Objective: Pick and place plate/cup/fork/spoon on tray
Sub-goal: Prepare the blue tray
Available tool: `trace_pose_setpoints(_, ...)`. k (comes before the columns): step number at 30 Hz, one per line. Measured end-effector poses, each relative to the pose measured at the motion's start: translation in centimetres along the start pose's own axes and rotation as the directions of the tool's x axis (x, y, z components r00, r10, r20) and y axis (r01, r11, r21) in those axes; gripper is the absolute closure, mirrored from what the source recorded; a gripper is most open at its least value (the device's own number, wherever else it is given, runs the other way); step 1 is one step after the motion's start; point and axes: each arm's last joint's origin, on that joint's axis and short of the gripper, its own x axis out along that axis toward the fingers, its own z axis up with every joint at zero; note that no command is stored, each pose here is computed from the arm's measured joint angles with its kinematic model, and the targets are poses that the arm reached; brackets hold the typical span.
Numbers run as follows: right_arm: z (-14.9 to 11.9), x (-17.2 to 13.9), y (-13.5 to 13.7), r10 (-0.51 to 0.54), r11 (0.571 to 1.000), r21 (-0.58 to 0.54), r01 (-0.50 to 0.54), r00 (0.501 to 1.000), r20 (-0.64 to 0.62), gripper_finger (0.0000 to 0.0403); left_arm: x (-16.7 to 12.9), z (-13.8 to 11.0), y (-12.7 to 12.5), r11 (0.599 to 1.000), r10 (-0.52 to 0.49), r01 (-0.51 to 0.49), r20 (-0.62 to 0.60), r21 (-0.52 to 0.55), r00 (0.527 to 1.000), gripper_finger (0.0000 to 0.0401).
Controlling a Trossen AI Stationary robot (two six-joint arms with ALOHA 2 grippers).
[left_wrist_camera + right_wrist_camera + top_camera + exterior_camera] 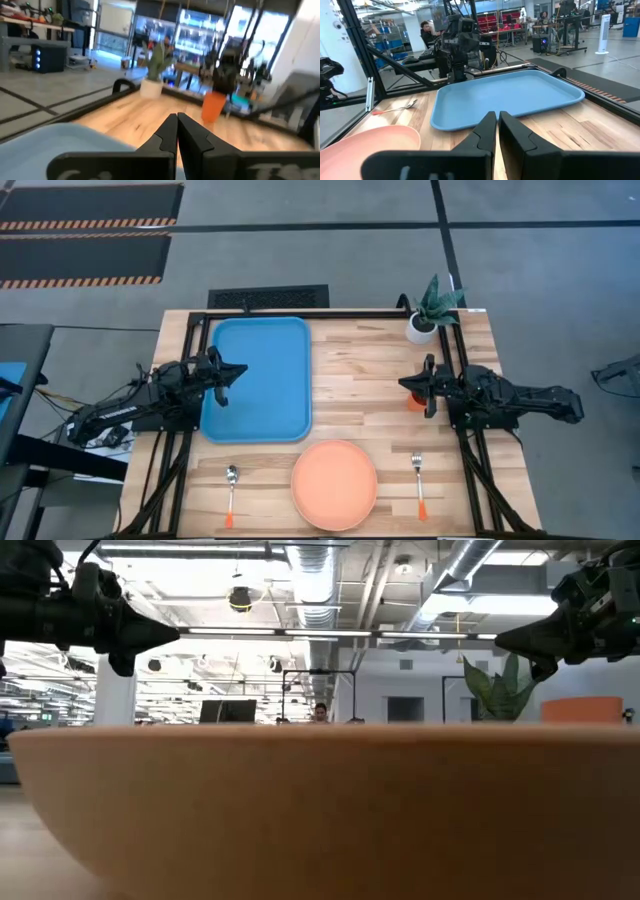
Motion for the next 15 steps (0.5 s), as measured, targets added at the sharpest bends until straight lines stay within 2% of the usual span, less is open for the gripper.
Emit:
trace_pose_setpoints(3, 0.0, 0.0, 0.0, 0.0, 1.0, 0.0, 0.0, 1.0, 0.0, 0.0356, 0.0, 0.6, -0.3, 0.997, -0.067, 0.068, 0.033, -0.02, 0.997, 0.0401)
trace_pose_setpoints(5, 0.0, 0.0, 0.0, 0.0, 1.0, 0.0, 0.0, 1.0, 0.0, 0.0356, 0.2, 0.8, -0.4, 0.996, -0.074, 0.073, -0.02, -0.049, 0.997, 0.0401)
trace_pose_setpoints(8, 0.0, 0.0, 0.0, 0.0, 1.0, 0.0, 0.0, 1.0, 0.0, 0.0356, 0.6, 1.5, -0.6, 0.996, -0.059, 0.055, -0.07, -0.067, 0.996, 0.0401)
trace_pose_setpoints(10, 0.0, 0.0, 0.0, 0.0, 1.0, 0.0, 0.0, 1.0, 0.0, 0.0356, 1.3, 1.4, -0.5, 0.998, -0.03, 0.021, -0.151, -0.065, 0.988, 0.0401)
trace_pose_setpoints(13, 0.0, 0.0, 0.0, 0.0, 1.0, 0.0, 0.0, 1.0, 0.0, 0.0356, 2.5, 1.5, -0.5, 0.998, 0.016, -0.033, -0.264, -0.06, 0.964, 0.0401)
trace_pose_setpoints(15, 0.0, 0.0, 0.0, 0.0, 1.0, 0.0, 0.0, 1.0, 0.0, 0.0356, 3.4, 2.0, -0.6, 0.995, 0.064, -0.087, -0.357, -0.049, 0.932, 0.0401)
